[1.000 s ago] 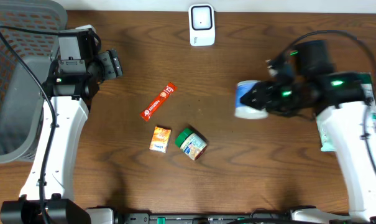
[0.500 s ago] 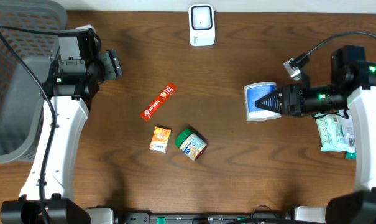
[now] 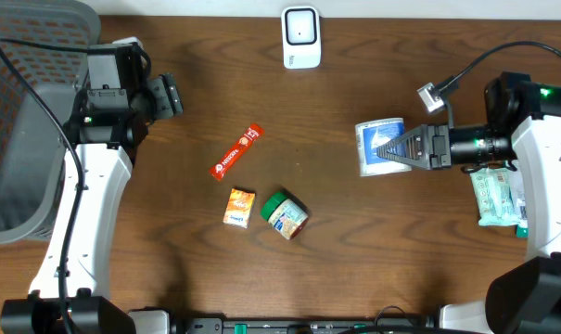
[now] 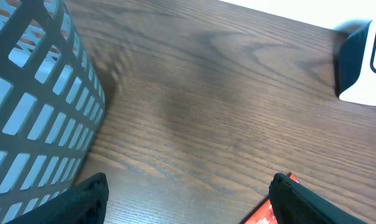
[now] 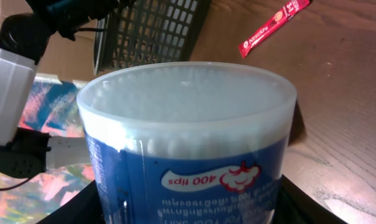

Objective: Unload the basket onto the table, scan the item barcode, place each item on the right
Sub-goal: 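Carry the cup up toward the scanner with the right gripper, then hold the cup's side against the scanner window with the right gripper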

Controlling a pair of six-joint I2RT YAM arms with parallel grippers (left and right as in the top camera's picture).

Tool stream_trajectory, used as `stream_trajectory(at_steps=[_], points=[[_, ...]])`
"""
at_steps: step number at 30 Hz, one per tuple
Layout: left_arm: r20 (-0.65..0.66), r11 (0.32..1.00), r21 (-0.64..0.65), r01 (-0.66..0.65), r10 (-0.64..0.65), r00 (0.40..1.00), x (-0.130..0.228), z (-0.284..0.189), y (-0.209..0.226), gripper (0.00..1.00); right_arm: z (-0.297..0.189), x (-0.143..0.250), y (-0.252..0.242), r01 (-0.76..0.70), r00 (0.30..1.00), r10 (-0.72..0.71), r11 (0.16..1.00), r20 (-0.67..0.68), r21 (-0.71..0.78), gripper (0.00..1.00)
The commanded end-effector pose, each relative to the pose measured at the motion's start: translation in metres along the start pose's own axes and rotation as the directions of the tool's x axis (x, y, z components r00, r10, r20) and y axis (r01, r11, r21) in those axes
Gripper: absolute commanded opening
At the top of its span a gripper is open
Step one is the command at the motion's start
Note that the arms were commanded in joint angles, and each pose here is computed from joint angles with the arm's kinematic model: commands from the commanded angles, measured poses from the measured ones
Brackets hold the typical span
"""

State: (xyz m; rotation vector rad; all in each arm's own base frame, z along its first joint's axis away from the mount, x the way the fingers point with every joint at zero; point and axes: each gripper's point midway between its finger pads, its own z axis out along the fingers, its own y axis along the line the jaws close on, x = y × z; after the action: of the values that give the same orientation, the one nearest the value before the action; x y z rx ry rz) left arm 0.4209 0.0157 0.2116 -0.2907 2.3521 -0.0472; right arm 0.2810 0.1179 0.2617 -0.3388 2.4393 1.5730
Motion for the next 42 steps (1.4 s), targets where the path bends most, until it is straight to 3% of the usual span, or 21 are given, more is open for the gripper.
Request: stream_trajectory(at_steps=[1, 4, 6, 15, 19, 27, 42], points=[[-0.004, 1.0, -0.014, 0.001, -0.001, 1.0, 0.0, 0.003, 0.002, 0.83, -0.003, -0.006, 0.0, 0.018, 1.0, -0.018, 1.0, 0.018, 0.003, 0.01], [-0.004, 1.0, -0.014, 0.001, -0.001, 1.0, 0.0, 0.003, 0.002, 0.83, -0.005, -0.01, -0.035, -0.18, 0.984, 0.179, 0.963, 0.02, 0.201, 0.01], [-0.004, 1.0, -0.014, 0.001, -0.001, 1.0, 0.0, 0.003, 0.002, 0.83, -0.015, -0.016, -0.067, -0.277, 0.96, 0.269, 0.861, 0.08, 0.428, 0.01], [-0.004, 1.0, -0.014, 0.001, -0.001, 1.0, 0.0, 0.003, 0.002, 0.83, -0.023, -0.096, -0.032, -0.188, 0.968, 0.008, 0.682, 0.249, 0.707, 0.01], [-0.004, 1.0, -0.014, 0.001, -0.001, 1.0, 0.0, 0.003, 0.002, 0.83, 0.002, -0.12, -0.022, -0.144, 0.972, -0.052, 0.645, 0.231, 0.751, 0.01], [-0.004, 1.0, -0.014, 0.001, -0.001, 1.0, 0.0, 0.003, 0.002, 0.83, 0.077, -0.182, -0.045, -0.078, 0.984, -0.073, 0.637, 0.161, 0.767, 0.01], [-0.004, 1.0, -0.014, 0.001, -0.001, 1.0, 0.0, 0.003, 0.002, 0.83, 0.13, -0.286, -0.101, -0.088, 0.899, -0.289, 0.617, 0.33, 0.782, 0.01]])
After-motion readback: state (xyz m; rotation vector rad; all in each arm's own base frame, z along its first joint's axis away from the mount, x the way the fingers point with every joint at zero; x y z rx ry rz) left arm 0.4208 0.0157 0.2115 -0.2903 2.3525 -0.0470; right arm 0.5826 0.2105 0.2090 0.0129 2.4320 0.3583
